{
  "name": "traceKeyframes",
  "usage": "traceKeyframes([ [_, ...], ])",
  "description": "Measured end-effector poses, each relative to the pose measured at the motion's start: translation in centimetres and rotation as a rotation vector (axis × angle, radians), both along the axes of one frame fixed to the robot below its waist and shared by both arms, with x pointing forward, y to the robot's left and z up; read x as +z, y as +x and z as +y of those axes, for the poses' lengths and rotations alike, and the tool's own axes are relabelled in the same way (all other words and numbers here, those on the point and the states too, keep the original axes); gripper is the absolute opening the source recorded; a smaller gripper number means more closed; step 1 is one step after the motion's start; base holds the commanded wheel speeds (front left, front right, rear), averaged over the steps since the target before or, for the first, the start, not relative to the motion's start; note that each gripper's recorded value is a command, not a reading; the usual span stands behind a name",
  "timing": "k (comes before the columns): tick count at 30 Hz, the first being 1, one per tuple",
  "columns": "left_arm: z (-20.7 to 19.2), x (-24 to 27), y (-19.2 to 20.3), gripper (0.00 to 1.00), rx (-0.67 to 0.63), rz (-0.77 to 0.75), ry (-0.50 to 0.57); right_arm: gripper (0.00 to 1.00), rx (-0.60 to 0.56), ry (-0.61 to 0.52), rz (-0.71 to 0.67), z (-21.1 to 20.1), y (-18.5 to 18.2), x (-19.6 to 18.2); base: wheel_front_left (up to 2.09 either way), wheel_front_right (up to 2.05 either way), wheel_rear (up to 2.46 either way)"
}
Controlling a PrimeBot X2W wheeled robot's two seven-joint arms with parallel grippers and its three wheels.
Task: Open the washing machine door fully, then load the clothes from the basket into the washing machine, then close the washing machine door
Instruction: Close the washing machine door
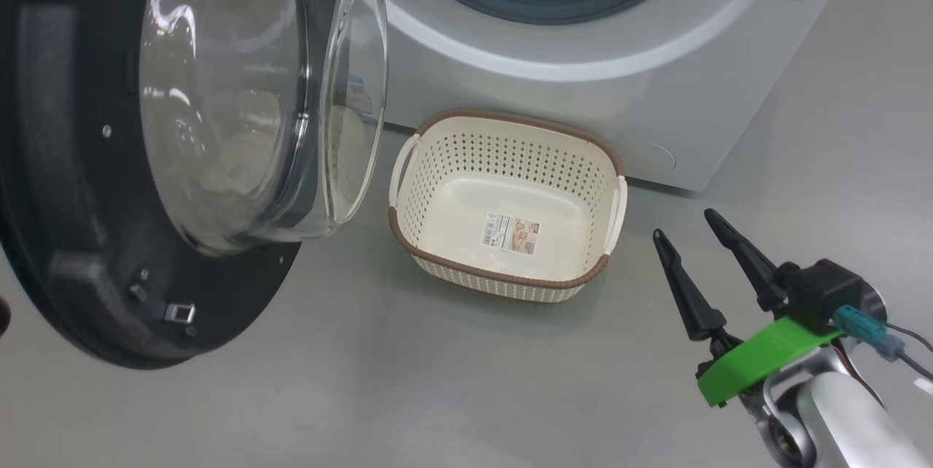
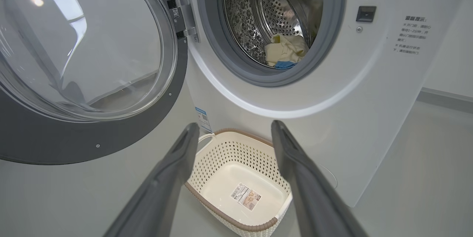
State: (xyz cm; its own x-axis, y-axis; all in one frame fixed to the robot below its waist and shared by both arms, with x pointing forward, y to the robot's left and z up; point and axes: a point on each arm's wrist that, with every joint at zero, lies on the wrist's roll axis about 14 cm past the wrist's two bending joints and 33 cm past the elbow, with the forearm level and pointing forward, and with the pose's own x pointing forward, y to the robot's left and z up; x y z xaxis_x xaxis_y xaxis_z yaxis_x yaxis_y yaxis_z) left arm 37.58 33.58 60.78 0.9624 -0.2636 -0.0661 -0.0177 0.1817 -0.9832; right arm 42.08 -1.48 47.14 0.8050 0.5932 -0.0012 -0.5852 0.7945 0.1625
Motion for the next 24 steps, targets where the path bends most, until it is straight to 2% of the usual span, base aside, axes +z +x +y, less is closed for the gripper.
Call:
traceKeyframes([
  [24,-6.4,1.5,2.0,0.0,-0.192,-0.083,-0.026,1.0,-0.06,0.019,-0.002,-1.4,-0.5,0.3,0.0,0.0,0.0],
])
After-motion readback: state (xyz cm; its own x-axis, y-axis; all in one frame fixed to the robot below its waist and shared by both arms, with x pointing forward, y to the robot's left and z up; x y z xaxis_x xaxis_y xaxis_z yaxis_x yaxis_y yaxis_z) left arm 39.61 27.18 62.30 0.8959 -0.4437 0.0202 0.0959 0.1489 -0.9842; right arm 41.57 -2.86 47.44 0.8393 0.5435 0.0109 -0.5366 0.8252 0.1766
